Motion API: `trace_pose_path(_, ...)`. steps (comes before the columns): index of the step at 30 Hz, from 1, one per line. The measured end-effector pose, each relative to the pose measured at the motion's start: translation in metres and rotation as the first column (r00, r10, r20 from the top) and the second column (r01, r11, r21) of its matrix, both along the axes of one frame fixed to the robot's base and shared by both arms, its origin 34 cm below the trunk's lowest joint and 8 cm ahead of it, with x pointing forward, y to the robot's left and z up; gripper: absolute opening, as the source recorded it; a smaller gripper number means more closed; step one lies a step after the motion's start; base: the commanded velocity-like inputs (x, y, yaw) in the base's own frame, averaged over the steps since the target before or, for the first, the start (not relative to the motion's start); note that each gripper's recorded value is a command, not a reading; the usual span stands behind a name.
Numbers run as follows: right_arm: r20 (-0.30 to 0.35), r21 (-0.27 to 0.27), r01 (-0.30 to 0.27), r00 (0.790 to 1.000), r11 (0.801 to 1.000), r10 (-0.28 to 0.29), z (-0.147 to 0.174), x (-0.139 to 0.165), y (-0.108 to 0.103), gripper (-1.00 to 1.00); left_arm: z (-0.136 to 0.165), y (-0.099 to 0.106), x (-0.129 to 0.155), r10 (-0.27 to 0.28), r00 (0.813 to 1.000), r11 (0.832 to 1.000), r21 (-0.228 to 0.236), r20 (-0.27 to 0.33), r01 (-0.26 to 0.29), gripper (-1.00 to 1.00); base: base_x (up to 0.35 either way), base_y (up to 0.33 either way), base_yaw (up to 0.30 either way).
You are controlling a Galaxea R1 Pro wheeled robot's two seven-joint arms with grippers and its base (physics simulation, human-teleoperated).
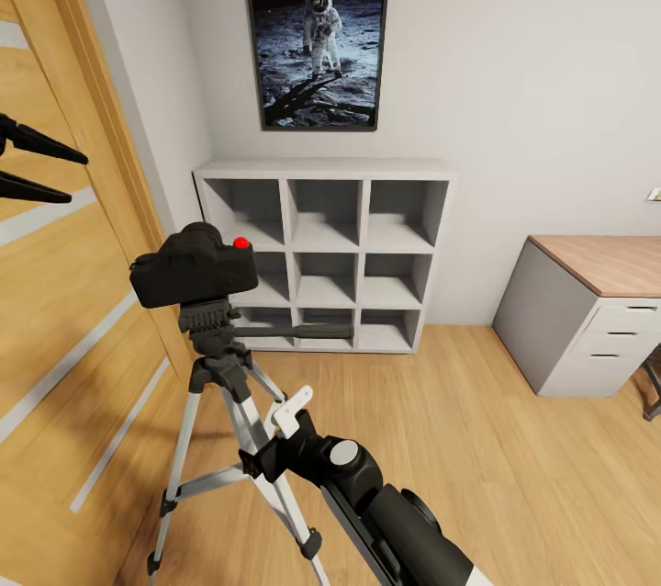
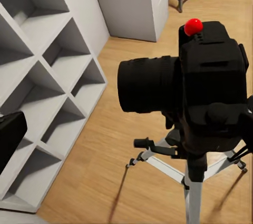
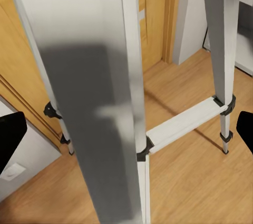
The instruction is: Attach the digital camera to the camera tripod in the bedroom.
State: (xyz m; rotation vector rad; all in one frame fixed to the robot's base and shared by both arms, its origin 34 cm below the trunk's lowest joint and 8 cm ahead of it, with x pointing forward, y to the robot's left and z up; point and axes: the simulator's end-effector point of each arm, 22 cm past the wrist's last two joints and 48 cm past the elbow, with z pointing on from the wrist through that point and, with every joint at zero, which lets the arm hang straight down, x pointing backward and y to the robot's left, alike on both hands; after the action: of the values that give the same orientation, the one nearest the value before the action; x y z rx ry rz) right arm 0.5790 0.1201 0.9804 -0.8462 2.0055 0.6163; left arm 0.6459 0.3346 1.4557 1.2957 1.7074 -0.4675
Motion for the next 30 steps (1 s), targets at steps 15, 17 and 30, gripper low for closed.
trace_pose_path(15, 0.014, 0.017, 0.0, 1.0, 1.0, 0.0, 0.01, 0.002, 0.001, 1.0, -0.011, 0.024, 0.043, 0.216, 0.976, 0.948, -0.232, -0.037, -0.218, 1.0, 0.0, 0.0, 0.0)
trace_pose_path(17, 0.018, 0.02, 0.0, 1.0, 1.0, -0.001, 0.012, 0.002, 0.002, 1.0, -0.013, 0.03, 0.052, 0.268, 0.962, 0.92, -0.282, -0.054, -0.272, 1.0, 0.0, 0.0, 0.0)
trace_pose_path(30, 0.032, 0.029, 0.001, 1.0, 1.0, -0.002, 0.019, 0.003, 0.003, 1.0, -0.034, 0.051, 0.071, 0.36, 0.907, 0.784, -0.456, -0.218, -0.421, 1.0, 0.0, 0.0, 0.0)
